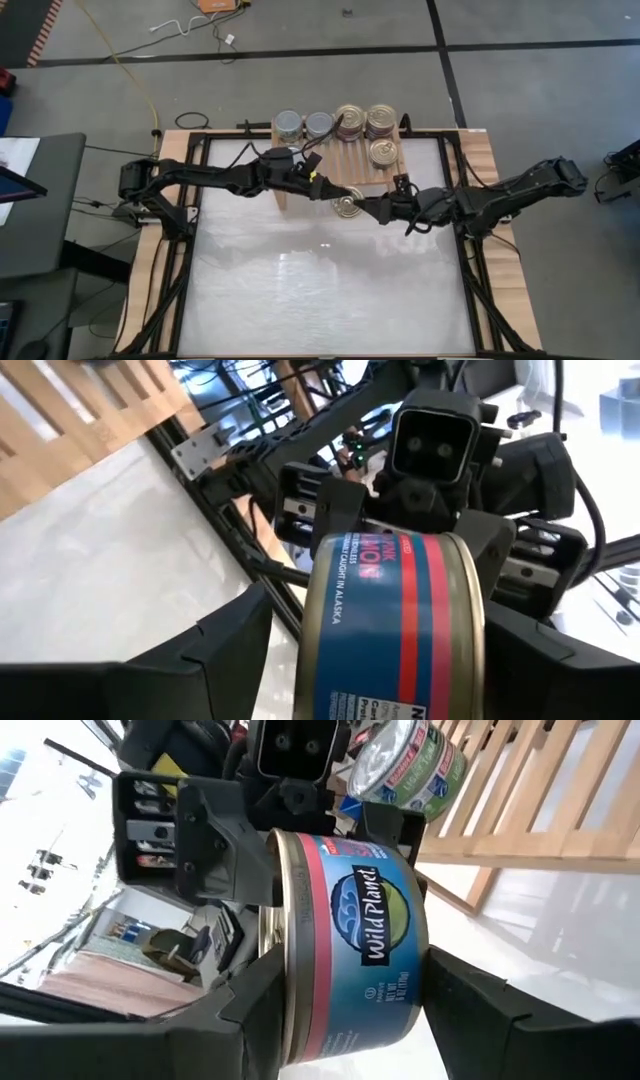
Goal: Stack canned seafood by type on shelf
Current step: Stack the blue tuna can on top of the blue tuna can on the shelf
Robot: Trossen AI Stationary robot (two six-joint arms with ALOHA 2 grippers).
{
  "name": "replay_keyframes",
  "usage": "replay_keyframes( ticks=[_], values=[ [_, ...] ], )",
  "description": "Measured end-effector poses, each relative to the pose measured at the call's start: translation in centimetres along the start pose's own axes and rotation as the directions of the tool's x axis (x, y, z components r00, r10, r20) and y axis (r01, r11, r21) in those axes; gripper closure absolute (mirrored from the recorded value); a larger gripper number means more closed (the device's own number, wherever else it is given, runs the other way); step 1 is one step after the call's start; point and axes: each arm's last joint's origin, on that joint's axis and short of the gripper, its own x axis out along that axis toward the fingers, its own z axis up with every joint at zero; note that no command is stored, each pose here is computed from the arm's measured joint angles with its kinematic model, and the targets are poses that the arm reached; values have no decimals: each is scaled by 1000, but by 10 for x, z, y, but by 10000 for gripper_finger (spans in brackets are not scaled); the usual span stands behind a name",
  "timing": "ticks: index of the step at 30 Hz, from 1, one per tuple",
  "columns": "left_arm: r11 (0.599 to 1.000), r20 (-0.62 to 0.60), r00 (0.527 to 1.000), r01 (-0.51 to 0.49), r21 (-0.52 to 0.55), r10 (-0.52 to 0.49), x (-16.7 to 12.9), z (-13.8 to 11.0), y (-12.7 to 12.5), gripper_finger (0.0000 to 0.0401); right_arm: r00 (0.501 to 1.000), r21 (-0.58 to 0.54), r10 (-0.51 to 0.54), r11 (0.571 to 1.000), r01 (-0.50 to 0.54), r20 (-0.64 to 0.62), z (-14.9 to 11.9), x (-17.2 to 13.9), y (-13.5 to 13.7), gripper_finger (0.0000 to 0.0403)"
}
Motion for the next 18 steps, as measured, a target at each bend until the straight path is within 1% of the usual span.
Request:
replay_keyframes(
  ticks=[5,7,14,16,18],
  values=[
    [1000,-1,1000,12,7,-12,-3,4,-1,130,1000,10,24,1000,-24,5,5,-8,3,179],
    [1000,3,1000,16,27,-16,-5,6,-4,130,1000,11,23,1000,-23,5,7,-11,3,179],
    [986,59,996,57,159,-67,-28,18,-30,130,999,25,43,999,-44,13,18,-29,5,179],
    [975,63,995,56,217,-71,-38,21,-40,130,999,23,46,999,-47,20,22,-36,6,179],
    [954,57,997,40,297,-60,-50,21,-50,130,999,22,35,999,-36,36,25,-43,5,179]
  ],
)
